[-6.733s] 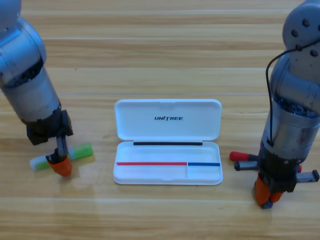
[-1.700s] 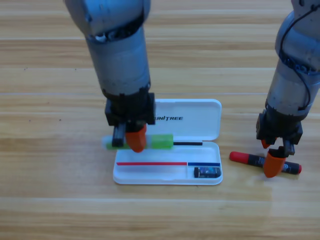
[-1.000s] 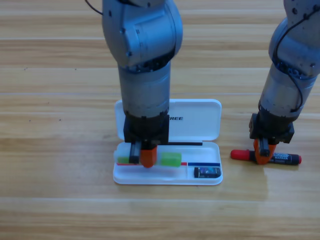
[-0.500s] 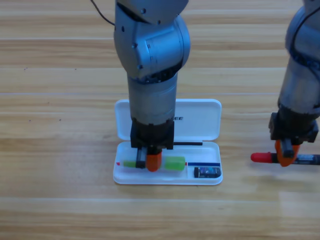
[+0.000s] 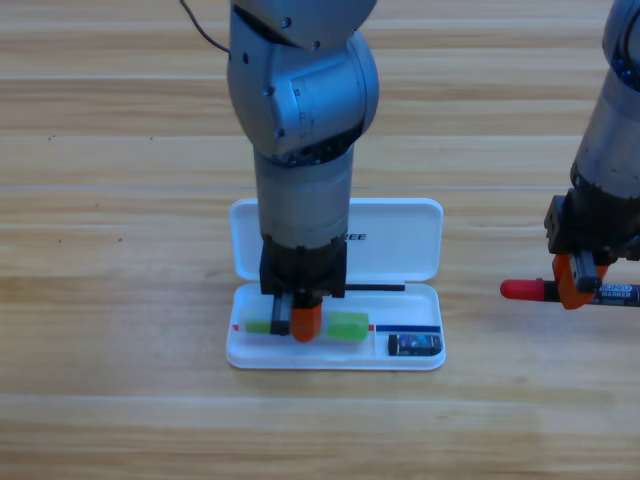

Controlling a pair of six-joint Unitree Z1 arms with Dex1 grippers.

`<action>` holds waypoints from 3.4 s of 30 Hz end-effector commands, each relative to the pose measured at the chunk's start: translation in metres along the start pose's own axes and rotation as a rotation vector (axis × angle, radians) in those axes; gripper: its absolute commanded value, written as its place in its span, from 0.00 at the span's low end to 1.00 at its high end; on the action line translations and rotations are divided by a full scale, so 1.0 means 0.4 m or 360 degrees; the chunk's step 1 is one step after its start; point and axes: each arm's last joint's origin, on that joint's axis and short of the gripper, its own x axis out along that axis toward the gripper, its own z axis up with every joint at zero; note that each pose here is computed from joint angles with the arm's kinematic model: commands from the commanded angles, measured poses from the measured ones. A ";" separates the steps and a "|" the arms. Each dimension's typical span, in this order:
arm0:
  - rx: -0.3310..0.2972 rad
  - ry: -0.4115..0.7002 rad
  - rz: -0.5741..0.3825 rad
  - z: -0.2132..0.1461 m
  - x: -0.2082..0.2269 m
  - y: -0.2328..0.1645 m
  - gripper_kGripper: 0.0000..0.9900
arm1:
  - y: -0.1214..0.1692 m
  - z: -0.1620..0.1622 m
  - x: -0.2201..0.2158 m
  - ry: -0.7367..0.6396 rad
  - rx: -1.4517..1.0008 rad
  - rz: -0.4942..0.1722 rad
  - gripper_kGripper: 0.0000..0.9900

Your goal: Clean up eraser and pencils

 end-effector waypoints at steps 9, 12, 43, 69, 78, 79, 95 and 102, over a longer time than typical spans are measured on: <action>-0.0053 0.0068 -0.0022 -0.013 0.046 0.021 1.00 | 0.015 0.025 0.006 0.0023 -0.0055 0.0031 0.00; -0.0054 0.0064 -0.0019 -0.016 0.040 0.020 1.00 | 0.013 0.026 0.009 0.0026 -0.0055 0.0034 0.00; -0.0294 -0.0154 0.0111 -0.418 -0.286 -0.004 1.00 | 0.048 0.341 0.066 -0.0057 -0.0250 0.0000 0.00; -0.0425 -0.0137 0.0132 -0.564 -0.281 -0.019 1.00 | 0.039 0.452 0.147 -0.0069 -0.0286 -0.0009 0.00; -0.0428 -0.0147 0.0146 -0.569 -0.267 -0.022 1.00 | 0.038 0.454 0.148 -0.0070 -0.0286 -0.0012 0.04; -0.0428 -0.0149 0.0150 -0.569 -0.267 -0.022 1.00 | 0.038 0.453 0.146 -0.0072 -0.0286 -0.0013 0.19; -0.0446 -0.0186 0.0204 -0.589 -0.224 -0.018 1.00 | 0.062 0.396 -0.002 -0.0127 -0.0271 -0.0049 0.88; -0.0522 -0.0250 0.0258 -0.611 -0.218 0.009 1.00 | 0.203 0.240 -0.221 -0.0395 -0.0336 0.0114 0.92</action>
